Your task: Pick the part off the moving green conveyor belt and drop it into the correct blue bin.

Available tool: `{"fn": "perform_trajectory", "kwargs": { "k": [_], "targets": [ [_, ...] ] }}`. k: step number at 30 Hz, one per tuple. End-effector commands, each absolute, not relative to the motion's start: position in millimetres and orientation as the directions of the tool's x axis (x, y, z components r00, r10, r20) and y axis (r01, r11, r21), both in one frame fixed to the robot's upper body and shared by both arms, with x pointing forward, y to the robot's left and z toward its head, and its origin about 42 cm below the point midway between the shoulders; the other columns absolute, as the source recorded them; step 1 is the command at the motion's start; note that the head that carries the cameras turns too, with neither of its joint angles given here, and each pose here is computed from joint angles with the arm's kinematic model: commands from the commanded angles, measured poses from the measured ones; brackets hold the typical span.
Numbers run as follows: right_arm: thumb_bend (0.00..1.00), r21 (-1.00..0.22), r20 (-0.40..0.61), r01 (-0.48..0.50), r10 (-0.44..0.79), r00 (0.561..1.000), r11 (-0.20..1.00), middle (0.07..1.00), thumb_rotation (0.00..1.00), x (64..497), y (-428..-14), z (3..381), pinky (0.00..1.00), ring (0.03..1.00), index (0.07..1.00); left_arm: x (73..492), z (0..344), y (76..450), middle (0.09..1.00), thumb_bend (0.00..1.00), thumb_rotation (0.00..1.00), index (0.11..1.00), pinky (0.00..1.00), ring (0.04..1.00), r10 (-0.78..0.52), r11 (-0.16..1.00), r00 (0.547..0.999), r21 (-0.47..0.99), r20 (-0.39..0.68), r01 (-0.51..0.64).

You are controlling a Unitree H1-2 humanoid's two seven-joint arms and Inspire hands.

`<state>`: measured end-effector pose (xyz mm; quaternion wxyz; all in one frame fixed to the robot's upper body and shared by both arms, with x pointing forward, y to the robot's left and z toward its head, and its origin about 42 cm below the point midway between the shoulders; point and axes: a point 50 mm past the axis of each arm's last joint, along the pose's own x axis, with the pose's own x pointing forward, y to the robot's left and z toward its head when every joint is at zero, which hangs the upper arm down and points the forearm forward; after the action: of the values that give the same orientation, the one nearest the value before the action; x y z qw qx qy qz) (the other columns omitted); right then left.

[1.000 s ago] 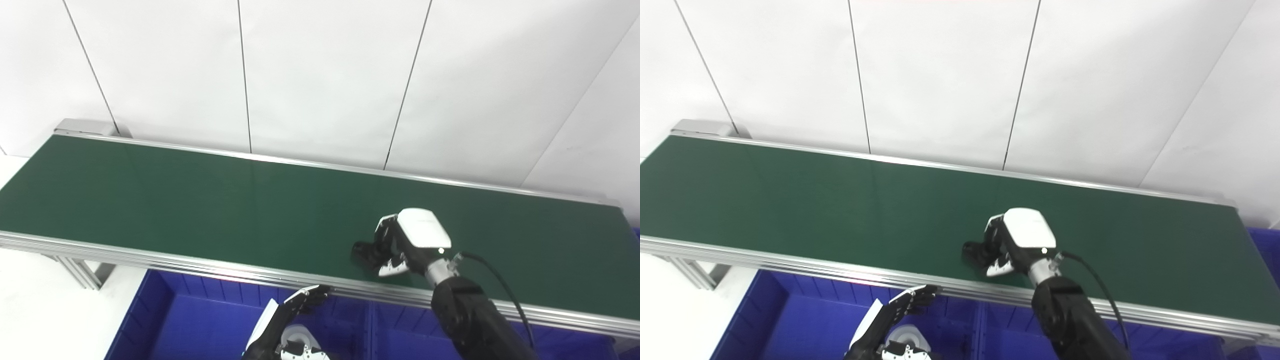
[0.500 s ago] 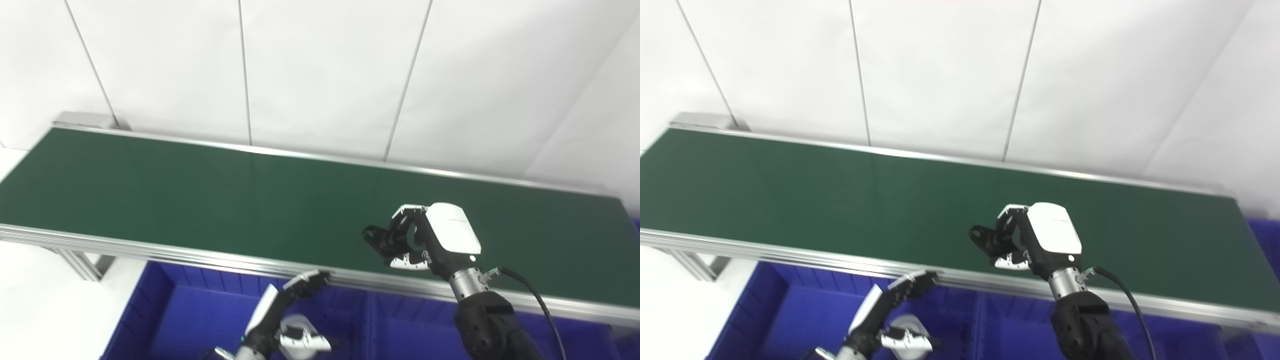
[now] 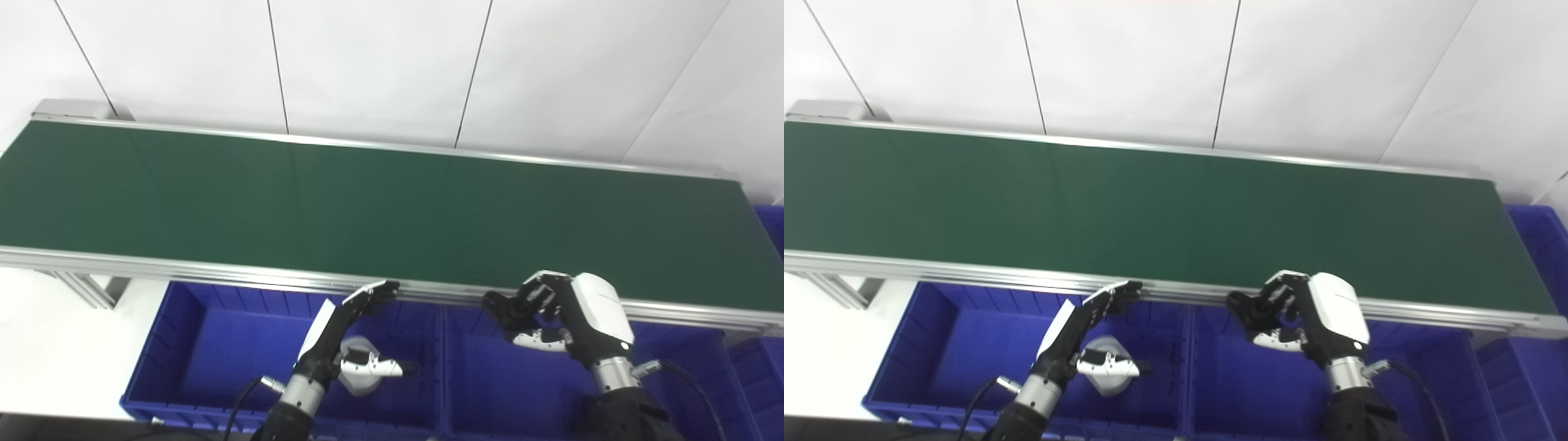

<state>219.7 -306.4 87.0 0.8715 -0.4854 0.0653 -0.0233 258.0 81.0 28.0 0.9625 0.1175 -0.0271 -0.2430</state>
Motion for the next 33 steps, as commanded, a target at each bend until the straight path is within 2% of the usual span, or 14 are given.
{"fn": "perform_trajectory", "kwargs": {
  "k": [1, 3, 6, 11, 12, 14, 15, 16, 17, 19, 23, 26, 29, 33],
  "targets": [
    [0.52, -0.847, -0.024, 0.027, -0.087, 0.996, 0.531, 0.412, 0.00, 220, -307, 89, 0.26, 0.353, 0.522, 265, 42, 70, 0.799, 0.74, 0.18, 0.803, 0.76, 0.795, -0.480, 0.858, 0.876, 0.237, 0.053, 0.456],
    [0.52, -0.842, -0.043, 0.014, -0.093, 0.995, 0.539, 0.448, 0.00, 219, -309, 80, 0.22, 0.318, 0.500, 265, 42, 69, 0.798, 0.75, 0.18, 0.800, 0.76, 0.797, -0.477, 0.861, 0.877, 0.229, 0.051, 0.455],
    [0.52, -0.835, -0.056, 0.008, -0.099, 0.993, 0.550, 0.411, 0.00, 220, -312, 69, 0.21, 0.312, 0.519, 266, 43, 68, 0.796, 0.76, 0.18, 0.797, 0.77, 0.800, -0.473, 0.865, 0.880, 0.220, 0.052, 0.452],
    [0.51, -0.838, -0.100, -0.032, -0.095, 0.990, 0.545, 0.409, 0.00, 221, -315, 53, 0.24, 0.344, 0.524, 267, 43, 67, 0.796, 0.75, 0.17, 0.793, 0.77, 0.801, -0.473, 0.865, 0.880, 0.222, 0.055, 0.451],
    [0.52, -0.835, -0.144, -0.075, -0.085, 0.986, 0.545, 0.447, 0.00, 222, -315, 50, 0.35, 0.452, 0.516, 267, 42, 67, 0.797, 0.75, 0.17, 0.793, 0.77, 0.802, -0.473, 0.865, 0.880, 0.220, 0.054, 0.451],
    [0.50, -0.818, -0.243, -0.180, -0.044, 0.969, 0.546, 0.696, 0.11, 223, -315, 50, 0.62, 0.689, 0.502, 267, 42, 68, 0.796, 0.75, 0.18, 0.793, 0.77, 0.801, -0.473, 0.864, 0.880, 0.223, 0.055, 0.451],
    [0.51, -0.810, -0.270, -0.210, -0.031, 0.962, 0.547, 0.754, 0.14, 223, -315, 50, 0.68, 0.751, 0.638, 268, 42, 68, 0.795, 0.75, 0.17, 0.794, 0.77, 0.800, -0.473, 0.864, 0.880, 0.224, 0.055, 0.450],
    [0.52, -0.801, -0.305, -0.256, -0.002, 0.952, 0.542, 0.785, 0.15, 224, -314, 49, 0.72, 0.783, 0.709, 268, 42, 68, 0.795, 0.75, 0.17, 0.794, 0.77, 0.800, -0.472, 0.864, 0.880, 0.224, 0.055, 0.450],
    [0.56, -0.794, -0.328, -0.285, 0.016, 0.945, 0.537, 0.835, 0.27, 224, -314, 48, 0.80, 0.850, 0.788, 268, 42, 68, 0.796, 0.75, 0.17, 0.794, 0.76, 0.799, -0.472, 0.865, 0.880, 0.224, 0.056, 0.450],
    [0.58, -0.789, -0.358, -0.325, 0.039, 0.933, 0.521, 0.864, 0.35, 223, -312, 48, 0.85, 0.885, 0.821, 267, 43, 68, 0.797, 0.75, 0.17, 0.794, 0.76, 0.799, -0.472, 0.865, 0.880, 0.224, 0.054, 0.450],
    [0.62, -0.787, -0.306, -0.276, 0.040, 0.951, 0.552, 0.904, 0.45, 217, -304, 53, 0.88, 0.919, 0.858, 267, 43, 68, 0.798, 0.75, 0.18, 0.796, 0.77, 0.803, -0.473, 0.865, 0.880, 0.219, 0.050, 0.452],
    [0.64, -0.757, -0.193, -0.162, 0.020, 0.981, 0.633, 0.887, 0.40, 212, -297, 59, 0.82, 0.888, 0.847, 266, 43, 69, 0.800, 0.75, 0.17, 0.796, 0.77, 0.805, -0.473, 0.866, 0.879, 0.212, 0.054, 0.453],
    [0.63, -0.702, -0.107, -0.073, -0.004, 0.994, 0.709, 0.883, 0.41, 207, -284, 68, 0.76, 0.860, 0.851, 266, 42, 69, 0.802, 0.75, 0.17, 0.795, 0.77, 0.806, -0.472, 0.866, 0.880, 0.213, 0.052, 0.452],
    [0.64, -0.544, -0.029, -0.025, 0.011, 1.000, 0.839, 0.860, 0.38, 203, -265, 72, 0.78, 0.828, 0.828, 266, 42, 70, 0.805, 0.75, 0.18, 0.799, 0.77, 0.807, -0.475, 0.863, 0.879, 0.222, 0.045, 0.454]
  ]
}}
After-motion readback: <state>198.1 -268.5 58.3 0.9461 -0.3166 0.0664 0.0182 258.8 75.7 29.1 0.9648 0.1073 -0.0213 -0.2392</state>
